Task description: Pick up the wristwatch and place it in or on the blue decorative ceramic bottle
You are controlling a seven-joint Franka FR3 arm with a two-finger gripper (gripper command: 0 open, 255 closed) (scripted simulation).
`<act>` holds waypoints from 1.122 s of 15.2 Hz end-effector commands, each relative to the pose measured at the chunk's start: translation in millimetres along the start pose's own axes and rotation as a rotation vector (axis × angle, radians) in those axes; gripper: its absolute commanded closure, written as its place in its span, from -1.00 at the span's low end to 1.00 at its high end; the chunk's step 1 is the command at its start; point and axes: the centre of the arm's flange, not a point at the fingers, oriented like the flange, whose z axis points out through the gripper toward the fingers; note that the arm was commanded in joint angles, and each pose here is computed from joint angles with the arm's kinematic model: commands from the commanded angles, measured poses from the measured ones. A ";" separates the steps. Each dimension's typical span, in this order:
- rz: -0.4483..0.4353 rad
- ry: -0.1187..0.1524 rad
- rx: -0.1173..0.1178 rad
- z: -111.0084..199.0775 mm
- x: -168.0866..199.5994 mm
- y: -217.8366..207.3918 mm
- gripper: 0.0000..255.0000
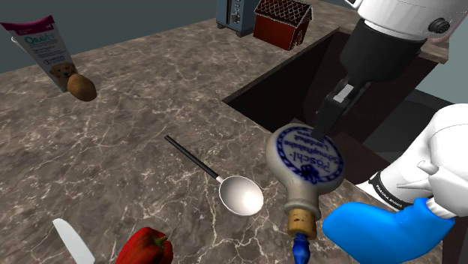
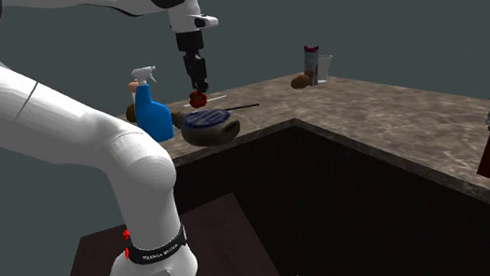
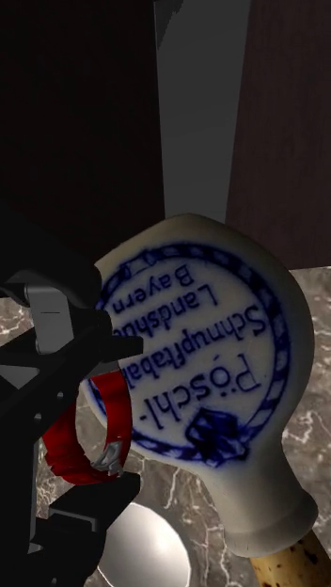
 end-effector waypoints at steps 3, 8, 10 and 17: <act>0.000 0.000 0.000 0.1 0.0 0.0 -1.00; 0.000 0.000 0.000 -13.1 0.0 0.0 -1.00; 0.000 0.000 0.000 -39.5 0.0 0.0 -1.00; 0.000 0.000 0.000 -49.9 0.0 0.0 -1.00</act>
